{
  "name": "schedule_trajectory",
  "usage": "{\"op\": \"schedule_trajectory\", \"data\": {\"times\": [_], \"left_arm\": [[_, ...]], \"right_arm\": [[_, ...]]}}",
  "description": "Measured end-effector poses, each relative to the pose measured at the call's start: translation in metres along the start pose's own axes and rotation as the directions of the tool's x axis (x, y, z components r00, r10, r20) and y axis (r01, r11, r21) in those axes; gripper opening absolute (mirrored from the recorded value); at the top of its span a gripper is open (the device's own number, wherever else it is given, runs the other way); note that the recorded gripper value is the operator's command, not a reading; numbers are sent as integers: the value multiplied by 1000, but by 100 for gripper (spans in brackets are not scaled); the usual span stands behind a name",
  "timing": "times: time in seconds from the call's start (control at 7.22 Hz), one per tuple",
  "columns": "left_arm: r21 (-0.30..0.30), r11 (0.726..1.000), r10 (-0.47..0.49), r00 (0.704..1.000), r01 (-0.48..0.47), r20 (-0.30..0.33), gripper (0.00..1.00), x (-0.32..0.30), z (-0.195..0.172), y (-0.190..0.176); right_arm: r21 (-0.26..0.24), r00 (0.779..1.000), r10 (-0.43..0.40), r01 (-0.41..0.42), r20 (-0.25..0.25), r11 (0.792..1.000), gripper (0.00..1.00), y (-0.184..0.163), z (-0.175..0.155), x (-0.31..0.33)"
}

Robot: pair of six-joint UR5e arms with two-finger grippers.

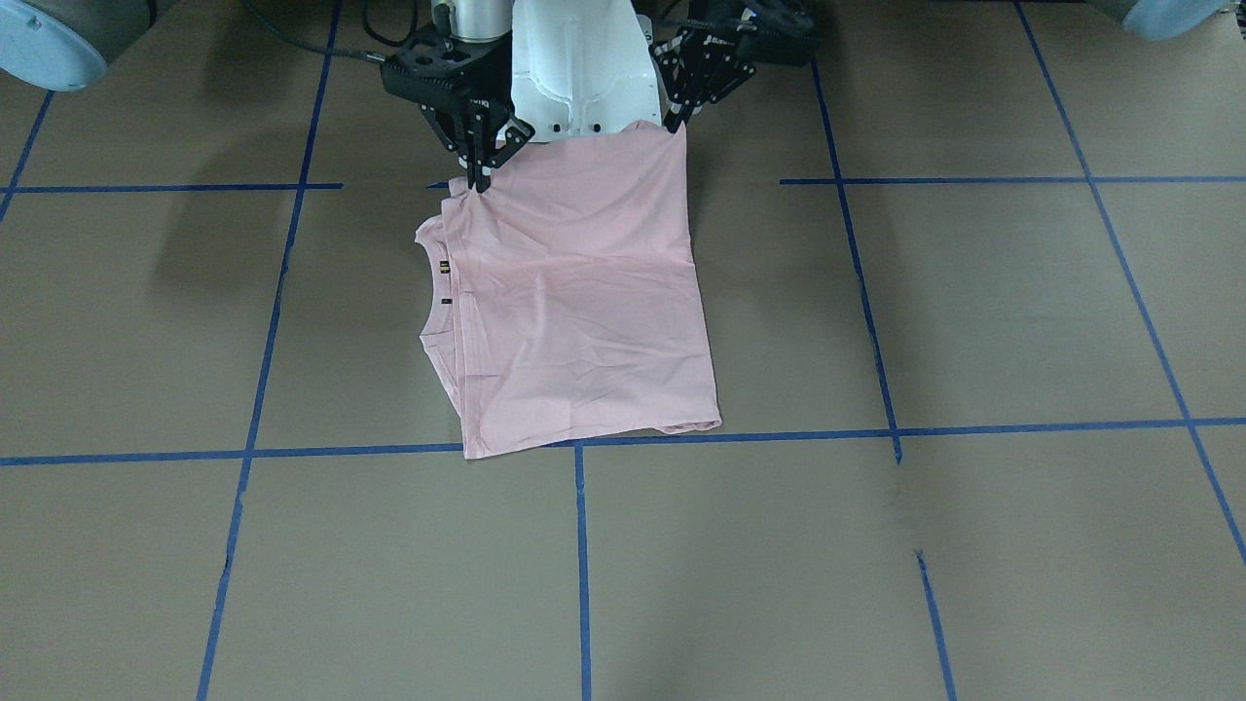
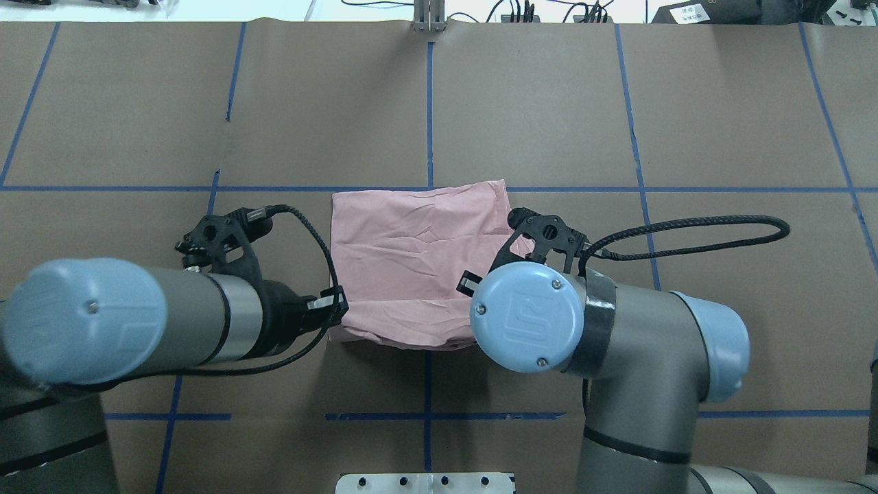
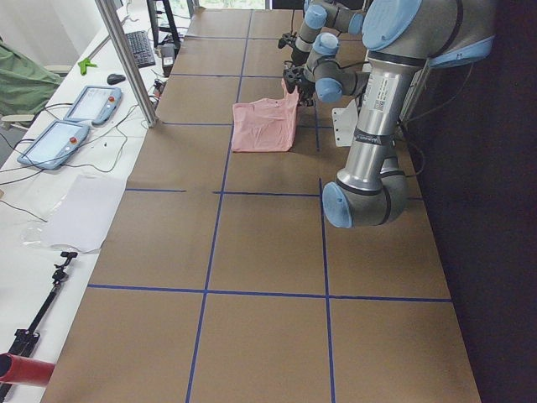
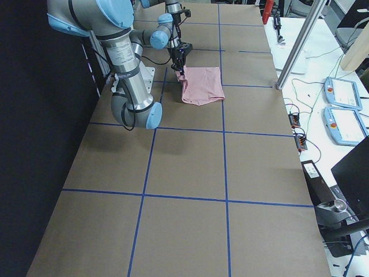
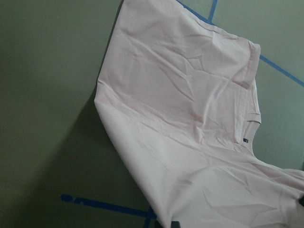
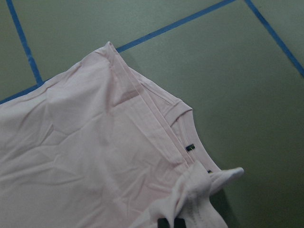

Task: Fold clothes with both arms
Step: 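Lift the near shirt edge with both grippers and fold it away from the robot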

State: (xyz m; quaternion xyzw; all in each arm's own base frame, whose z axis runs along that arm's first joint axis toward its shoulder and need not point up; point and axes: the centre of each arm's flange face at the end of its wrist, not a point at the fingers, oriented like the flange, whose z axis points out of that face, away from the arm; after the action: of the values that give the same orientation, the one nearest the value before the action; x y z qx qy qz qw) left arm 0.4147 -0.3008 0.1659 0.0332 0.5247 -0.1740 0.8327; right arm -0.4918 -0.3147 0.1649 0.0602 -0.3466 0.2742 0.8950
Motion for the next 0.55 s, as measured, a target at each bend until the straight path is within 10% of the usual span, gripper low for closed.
{"op": "schedule_trajectory", "data": {"times": [0.55], "left_arm": [[129,990,48,998,-53,48,0,6,99,-103]], "right_arm": [[85,1000,8,-9,11,996,0,-69,95,-58]]}}
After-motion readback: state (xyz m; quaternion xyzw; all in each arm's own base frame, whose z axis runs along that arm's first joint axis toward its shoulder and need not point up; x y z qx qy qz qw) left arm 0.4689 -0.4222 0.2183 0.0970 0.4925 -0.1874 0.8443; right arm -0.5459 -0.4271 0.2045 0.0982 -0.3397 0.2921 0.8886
